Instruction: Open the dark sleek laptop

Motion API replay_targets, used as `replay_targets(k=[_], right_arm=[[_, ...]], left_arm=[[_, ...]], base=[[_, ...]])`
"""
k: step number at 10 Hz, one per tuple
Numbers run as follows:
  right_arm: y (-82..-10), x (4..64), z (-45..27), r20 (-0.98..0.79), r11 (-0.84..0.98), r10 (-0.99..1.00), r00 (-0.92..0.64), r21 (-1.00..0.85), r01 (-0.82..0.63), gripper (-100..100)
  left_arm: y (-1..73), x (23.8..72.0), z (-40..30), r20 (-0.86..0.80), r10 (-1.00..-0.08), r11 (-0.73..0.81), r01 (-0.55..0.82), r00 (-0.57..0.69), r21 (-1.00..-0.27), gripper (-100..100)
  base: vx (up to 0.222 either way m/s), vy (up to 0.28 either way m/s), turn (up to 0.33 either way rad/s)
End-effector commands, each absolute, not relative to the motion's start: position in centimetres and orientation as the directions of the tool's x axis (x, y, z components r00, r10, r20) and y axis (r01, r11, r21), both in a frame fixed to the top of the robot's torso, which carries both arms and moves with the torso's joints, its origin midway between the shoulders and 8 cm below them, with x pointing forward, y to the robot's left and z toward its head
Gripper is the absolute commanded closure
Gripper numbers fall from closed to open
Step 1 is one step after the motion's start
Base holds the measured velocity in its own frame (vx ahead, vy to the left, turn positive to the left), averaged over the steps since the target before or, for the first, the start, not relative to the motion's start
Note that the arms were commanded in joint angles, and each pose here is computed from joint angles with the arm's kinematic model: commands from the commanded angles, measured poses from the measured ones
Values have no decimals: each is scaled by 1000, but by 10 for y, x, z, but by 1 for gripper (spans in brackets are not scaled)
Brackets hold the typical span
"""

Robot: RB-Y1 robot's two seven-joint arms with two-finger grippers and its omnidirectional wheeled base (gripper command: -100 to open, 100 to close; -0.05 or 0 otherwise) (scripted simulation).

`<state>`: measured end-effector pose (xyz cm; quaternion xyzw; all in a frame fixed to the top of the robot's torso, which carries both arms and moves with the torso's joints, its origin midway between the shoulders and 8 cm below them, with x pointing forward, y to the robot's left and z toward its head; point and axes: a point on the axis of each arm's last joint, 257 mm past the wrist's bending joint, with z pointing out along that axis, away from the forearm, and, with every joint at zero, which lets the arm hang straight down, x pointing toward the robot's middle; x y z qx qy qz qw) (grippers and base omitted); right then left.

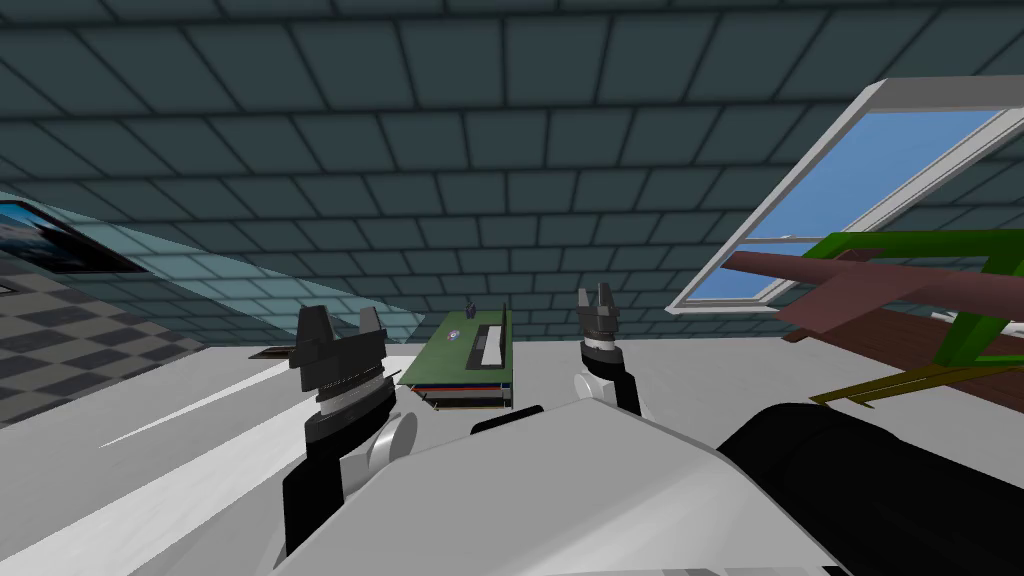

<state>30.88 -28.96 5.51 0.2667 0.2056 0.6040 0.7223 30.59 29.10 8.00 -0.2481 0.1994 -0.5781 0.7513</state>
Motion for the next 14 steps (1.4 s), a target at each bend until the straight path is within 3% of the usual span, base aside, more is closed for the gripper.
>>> replay_targets(k=[1, 9, 10, 14], right_arm=[[-290, 309, 55, 25, 128, 982, 186, 634, -763, 0], [-290, 309, 55, 25, 128, 982, 186, 633, -763, 0], [-290, 309, 55, 25, 128, 982, 186, 633, -763, 0], [-290, 309, 55, 25, 128, 982, 186, 634, -763, 0]], left_arm=[[291, 306, 80, -13, -968, 208, 770, 252, -603, 0], [291, 306, 80, -13, -968, 208, 770, 252, -603, 0], [286, 310, 78, -48, -970, 216, 763, 237, -610, -100], [275, 327, 62, -135, -970, 239, 721, 200, -650, -100]], base=[[0, 0, 0], [0, 0, 0], [5, -10, -17], [-5, -30, -31]])
